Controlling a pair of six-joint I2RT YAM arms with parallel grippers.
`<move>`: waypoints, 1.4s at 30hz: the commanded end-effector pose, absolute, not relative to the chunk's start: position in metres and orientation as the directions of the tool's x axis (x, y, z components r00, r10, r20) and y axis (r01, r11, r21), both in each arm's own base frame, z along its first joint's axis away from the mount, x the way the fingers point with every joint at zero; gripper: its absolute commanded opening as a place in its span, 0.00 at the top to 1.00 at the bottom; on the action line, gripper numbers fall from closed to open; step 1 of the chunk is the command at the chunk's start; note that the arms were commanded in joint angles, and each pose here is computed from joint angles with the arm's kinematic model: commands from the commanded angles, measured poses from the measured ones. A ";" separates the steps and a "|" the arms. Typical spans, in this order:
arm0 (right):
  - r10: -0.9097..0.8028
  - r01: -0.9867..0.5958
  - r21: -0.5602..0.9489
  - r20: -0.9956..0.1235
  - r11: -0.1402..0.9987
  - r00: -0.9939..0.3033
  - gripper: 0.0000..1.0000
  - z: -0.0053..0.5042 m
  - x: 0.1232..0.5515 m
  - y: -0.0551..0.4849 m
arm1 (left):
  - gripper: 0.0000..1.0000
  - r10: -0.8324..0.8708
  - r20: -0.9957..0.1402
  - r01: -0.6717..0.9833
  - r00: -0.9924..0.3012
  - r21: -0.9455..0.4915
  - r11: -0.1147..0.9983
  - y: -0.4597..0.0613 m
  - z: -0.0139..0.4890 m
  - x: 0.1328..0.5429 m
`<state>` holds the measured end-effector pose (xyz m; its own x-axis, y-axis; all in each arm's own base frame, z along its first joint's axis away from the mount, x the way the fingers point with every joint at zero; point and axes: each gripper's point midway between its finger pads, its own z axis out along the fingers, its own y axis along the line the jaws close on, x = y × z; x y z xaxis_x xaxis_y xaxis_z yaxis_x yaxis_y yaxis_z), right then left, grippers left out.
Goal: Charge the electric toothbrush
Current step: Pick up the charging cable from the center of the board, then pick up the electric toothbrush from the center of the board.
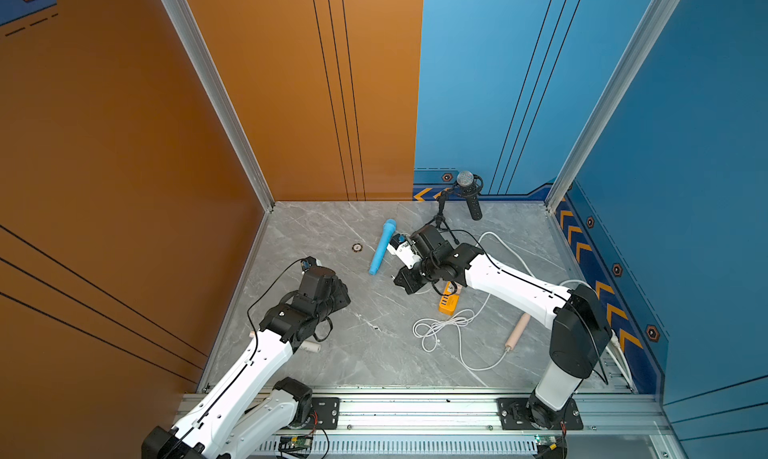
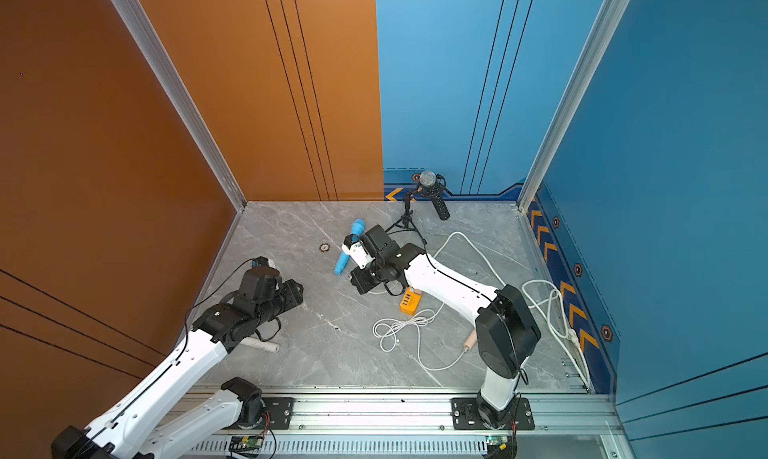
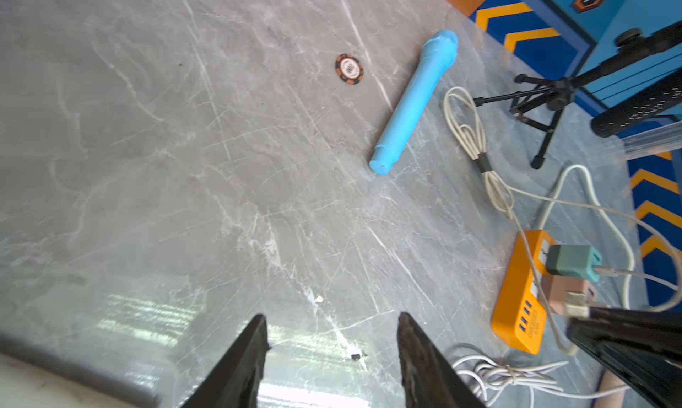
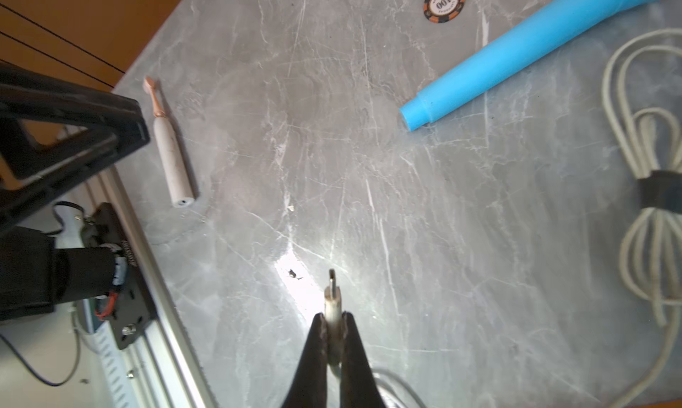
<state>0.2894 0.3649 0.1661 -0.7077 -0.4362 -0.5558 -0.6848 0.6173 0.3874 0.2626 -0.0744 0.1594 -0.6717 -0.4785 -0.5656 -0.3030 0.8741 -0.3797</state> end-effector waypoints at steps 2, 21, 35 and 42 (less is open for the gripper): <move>-0.342 -0.575 0.587 -0.467 0.570 -0.815 1.00 0.162 0.260 0.385 | 0.35 -0.549 -0.464 -0.501 -0.695 -0.235 0.833 -0.041 0.136 0.234; -0.361 -0.587 0.602 -0.464 0.542 -0.809 1.00 0.148 0.238 0.390 | 0.24 -0.740 -0.307 -0.790 -0.599 0.076 0.608 0.017 0.065 0.164; -0.361 -0.587 0.579 -0.466 0.565 -0.808 1.00 0.142 0.243 0.387 | 0.36 -0.729 -0.265 -0.775 -0.631 0.168 0.609 0.014 0.040 0.171; -0.358 -0.580 0.572 -0.461 0.580 -0.812 1.00 0.138 0.246 0.387 | 0.43 -0.739 -0.247 -0.779 -0.626 0.180 0.600 0.012 0.022 0.168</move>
